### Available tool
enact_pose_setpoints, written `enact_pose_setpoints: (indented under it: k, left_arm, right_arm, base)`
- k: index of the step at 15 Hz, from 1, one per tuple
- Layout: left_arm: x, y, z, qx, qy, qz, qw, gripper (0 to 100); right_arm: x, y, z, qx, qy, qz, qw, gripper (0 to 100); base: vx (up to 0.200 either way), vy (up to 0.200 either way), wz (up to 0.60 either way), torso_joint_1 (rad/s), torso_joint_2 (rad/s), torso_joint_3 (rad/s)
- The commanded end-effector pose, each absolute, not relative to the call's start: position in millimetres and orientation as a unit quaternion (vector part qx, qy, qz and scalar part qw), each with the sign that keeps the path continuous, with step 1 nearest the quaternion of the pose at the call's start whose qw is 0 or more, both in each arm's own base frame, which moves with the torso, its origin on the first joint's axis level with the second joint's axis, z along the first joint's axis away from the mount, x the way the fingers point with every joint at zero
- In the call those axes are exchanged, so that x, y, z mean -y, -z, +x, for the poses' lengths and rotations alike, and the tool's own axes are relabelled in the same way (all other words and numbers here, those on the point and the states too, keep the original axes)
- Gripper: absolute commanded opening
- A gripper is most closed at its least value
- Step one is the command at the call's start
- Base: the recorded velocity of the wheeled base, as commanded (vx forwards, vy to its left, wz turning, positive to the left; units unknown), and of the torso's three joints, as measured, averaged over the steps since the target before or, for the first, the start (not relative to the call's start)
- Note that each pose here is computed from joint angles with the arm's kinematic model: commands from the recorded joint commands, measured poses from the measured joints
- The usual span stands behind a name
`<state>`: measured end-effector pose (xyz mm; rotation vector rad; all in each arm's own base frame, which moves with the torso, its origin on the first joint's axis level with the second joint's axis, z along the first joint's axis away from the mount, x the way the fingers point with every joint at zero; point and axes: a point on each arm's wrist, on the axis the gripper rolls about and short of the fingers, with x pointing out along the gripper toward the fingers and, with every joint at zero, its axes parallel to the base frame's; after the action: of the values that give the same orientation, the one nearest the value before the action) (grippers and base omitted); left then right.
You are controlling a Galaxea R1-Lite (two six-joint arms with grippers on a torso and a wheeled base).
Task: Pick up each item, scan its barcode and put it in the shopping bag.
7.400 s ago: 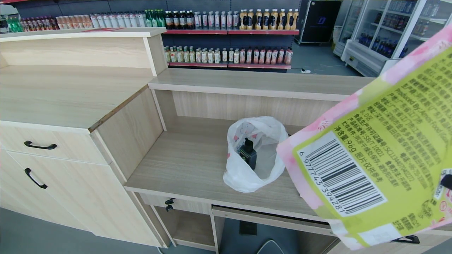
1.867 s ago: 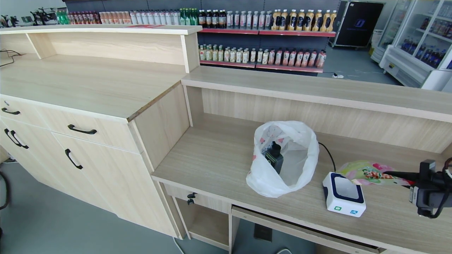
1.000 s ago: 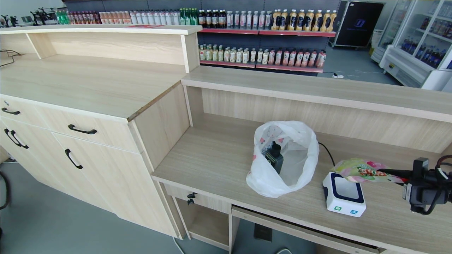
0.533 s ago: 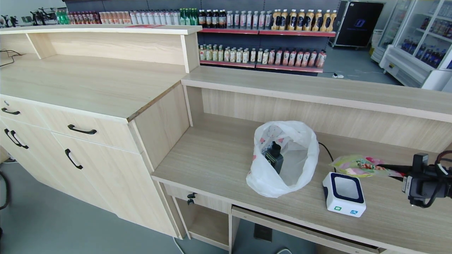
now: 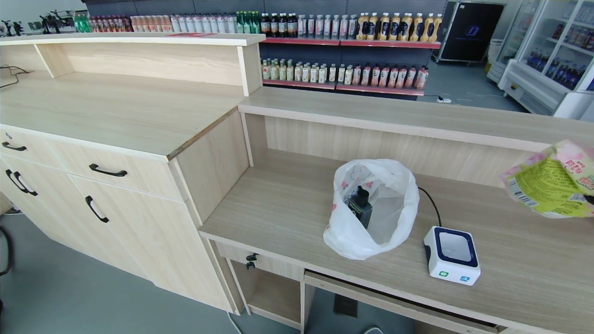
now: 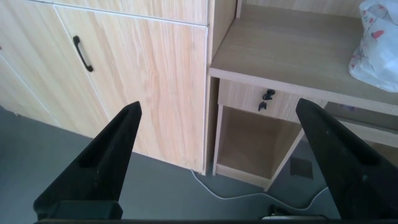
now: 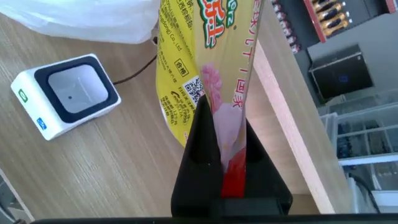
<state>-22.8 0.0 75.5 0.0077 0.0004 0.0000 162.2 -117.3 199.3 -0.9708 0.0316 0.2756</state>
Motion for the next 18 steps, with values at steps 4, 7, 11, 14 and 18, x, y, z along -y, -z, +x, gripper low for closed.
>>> enact_pose_setpoints:
  k: [4, 7, 11, 14, 18]
  left_arm:
    - [0, -75, -23, 0.000, 0.000, 0.004, 1.000, 100]
    - [0, -75, -23, 0.000, 0.000, 0.004, 1.000, 100]
    - [0, -75, -23, 0.000, 0.000, 0.004, 1.000, 100]
    - [0, -75, -23, 0.000, 0.000, 0.004, 1.000, 100]
    - [0, -75, -23, 0.000, 0.000, 0.004, 1.000, 100]
  right_arm:
    - [113, -214, 145, -0.017, -0.088, -0.456, 0.885, 0]
    - [87, -239, 182, -0.054, 0.056, -0.301, 0.950, 0]
    - [65, -223, 254, -0.088, 0.055, -0.156, 0.982, 0]
    - [43, -186, 287, -0.118, 0.001, -0.078, 0.990, 0]
    - [20, -147, 303, -0.161, -0.044, -0.064, 0.984, 0]
  base:
    - [0.000, 0.000, 0.30, 0.000, 0.00, 0.001]
    - [0.000, 0.000, 0.60, 0.002, 0.00, 0.006]
    - [0.000, 0.000, 0.15, 0.001, 0.00, 0.001]
    - [0.000, 0.000, 0.00, 0.000, 0.00, 0.000]
    - [0.000, 0.000, 0.00, 0.000, 0.00, 0.000]
